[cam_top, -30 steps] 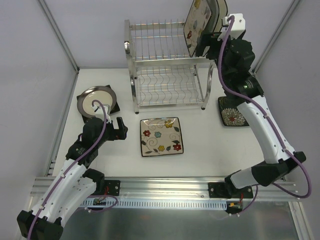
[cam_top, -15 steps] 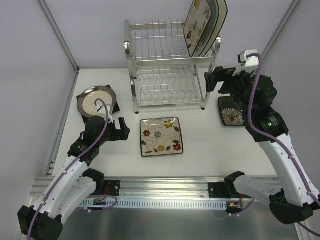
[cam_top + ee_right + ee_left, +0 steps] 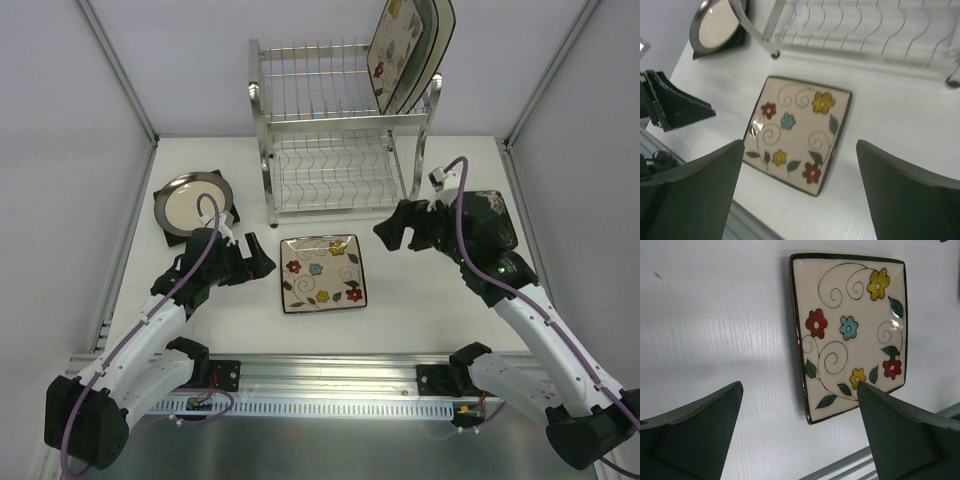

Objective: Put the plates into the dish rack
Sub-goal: Grab a plate with the left arm

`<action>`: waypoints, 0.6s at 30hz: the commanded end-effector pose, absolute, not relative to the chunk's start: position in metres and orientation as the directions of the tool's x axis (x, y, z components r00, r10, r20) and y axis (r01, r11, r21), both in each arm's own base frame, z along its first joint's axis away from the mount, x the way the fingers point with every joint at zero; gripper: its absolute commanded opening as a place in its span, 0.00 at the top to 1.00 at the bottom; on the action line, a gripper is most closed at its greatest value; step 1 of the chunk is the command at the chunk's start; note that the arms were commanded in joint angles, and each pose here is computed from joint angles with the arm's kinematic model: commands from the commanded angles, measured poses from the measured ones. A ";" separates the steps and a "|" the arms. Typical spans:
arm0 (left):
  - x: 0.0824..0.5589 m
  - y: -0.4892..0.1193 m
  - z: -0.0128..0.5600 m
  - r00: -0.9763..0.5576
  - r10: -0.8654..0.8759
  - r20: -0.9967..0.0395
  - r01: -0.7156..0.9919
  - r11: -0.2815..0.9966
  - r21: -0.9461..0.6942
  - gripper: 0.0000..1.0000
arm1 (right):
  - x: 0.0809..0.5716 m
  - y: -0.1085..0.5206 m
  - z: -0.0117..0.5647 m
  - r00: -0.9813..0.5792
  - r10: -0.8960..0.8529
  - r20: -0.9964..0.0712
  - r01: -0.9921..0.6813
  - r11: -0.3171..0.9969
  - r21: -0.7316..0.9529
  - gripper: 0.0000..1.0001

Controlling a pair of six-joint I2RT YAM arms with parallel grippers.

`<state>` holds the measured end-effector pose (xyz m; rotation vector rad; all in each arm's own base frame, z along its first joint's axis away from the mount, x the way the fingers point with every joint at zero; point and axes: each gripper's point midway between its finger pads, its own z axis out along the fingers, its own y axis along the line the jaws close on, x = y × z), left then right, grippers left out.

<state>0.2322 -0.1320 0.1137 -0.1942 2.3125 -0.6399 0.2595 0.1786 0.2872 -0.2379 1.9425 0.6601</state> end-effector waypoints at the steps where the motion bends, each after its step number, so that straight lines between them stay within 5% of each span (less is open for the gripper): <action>1: 0.236 -0.147 0.108 -0.742 -0.408 -0.532 -0.001 0.794 -0.608 0.02 | 0.244 0.211 0.284 -0.511 0.220 -0.831 -0.528 0.683 0.505 0.00; 18: 0.254 -0.179 0.060 -0.721 -0.561 -0.407 -0.008 0.594 -0.804 0.11 | 0.230 0.225 0.219 -0.601 0.153 -0.785 -0.557 0.625 0.548 0.00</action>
